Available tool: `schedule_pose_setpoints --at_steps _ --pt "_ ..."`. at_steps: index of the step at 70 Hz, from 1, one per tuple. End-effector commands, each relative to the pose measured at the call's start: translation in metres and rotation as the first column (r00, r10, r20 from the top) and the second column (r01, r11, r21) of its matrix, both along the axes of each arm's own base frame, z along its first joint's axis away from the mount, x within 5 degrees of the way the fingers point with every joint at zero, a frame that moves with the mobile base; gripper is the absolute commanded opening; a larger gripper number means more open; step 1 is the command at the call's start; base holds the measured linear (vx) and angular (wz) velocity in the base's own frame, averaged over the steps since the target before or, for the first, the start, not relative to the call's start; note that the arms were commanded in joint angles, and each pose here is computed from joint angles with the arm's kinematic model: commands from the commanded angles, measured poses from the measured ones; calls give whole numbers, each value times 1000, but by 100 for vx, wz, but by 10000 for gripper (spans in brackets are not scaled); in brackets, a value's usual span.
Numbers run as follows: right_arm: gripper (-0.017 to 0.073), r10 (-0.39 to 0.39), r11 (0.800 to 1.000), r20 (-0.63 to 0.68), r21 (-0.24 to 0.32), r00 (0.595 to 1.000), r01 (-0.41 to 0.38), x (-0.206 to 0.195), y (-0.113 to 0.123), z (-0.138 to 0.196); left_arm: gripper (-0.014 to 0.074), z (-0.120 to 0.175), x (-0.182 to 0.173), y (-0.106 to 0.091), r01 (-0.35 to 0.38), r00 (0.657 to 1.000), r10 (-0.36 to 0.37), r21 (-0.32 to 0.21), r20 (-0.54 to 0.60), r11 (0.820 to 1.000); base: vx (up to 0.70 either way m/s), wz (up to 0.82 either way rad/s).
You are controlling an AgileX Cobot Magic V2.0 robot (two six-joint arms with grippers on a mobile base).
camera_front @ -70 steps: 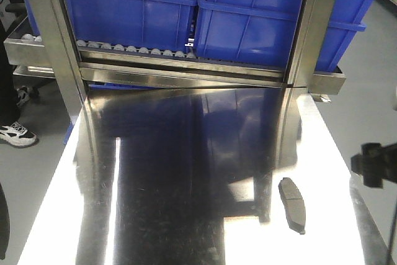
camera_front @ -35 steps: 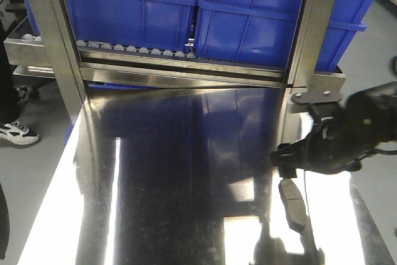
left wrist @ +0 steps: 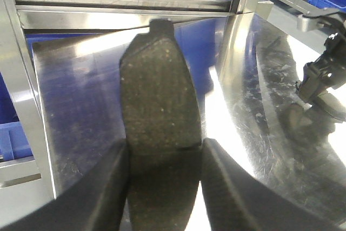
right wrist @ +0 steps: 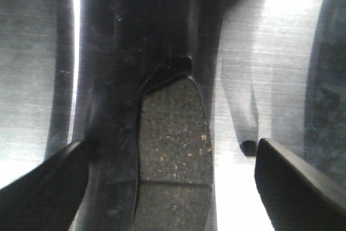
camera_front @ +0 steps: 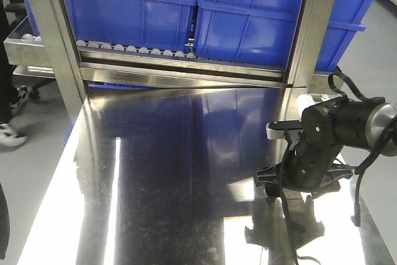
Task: Move and align brake pads A on conveyor
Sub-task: 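Move the open right gripper over the other brake pad, then lower the right gripper, close it on the brake pad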
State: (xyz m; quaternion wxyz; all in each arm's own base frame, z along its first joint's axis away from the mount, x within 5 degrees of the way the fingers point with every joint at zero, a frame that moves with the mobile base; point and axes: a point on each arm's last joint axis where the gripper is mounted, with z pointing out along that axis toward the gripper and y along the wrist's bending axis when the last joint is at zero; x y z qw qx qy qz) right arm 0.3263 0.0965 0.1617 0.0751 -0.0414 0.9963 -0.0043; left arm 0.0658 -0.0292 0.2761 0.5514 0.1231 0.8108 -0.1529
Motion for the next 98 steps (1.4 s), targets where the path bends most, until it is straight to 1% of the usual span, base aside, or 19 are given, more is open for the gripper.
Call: schedule_pose_setpoints --at_steps 1,11,28,53,69,77,86,98 --pt "580 0 1000 74 16 997 -1 5 0 20 157 19 2 -2 12 993 -5 -54 118 998 0 0" --pt "538 0 1000 75 17 997 -1 5 0 20 157 19 2 -2 12 993 -5 -54 118 998 0 0" --pt "414 0 1000 72 16 997 -1 6 0 19 157 19 2 -2 12 993 -5 -54 118 998 0 0" --pt "338 0 1000 55 11 998 0 6 0 14 157 19 2 -2 12 993 -5 -54 118 998 0 0" --pt "205 -1 1000 43 6 999 0 5 0 14 157 19 2 -2 12 993 -5 -54 118 998 0 0" --pt "158 -1 1000 37 4 999 1 5 -1 14 157 19 2 -2 12 993 -5 -54 118 998 0 0" --pt "130 0 1000 40 4 999 0 4 -1 15 157 19 2 -2 12 993 -5 -54 118 998 0 0" --pt "125 7 1000 73 8 997 -8 3 -1 25 157 19 2 -2 12 993 -5 -54 118 998 0 0"
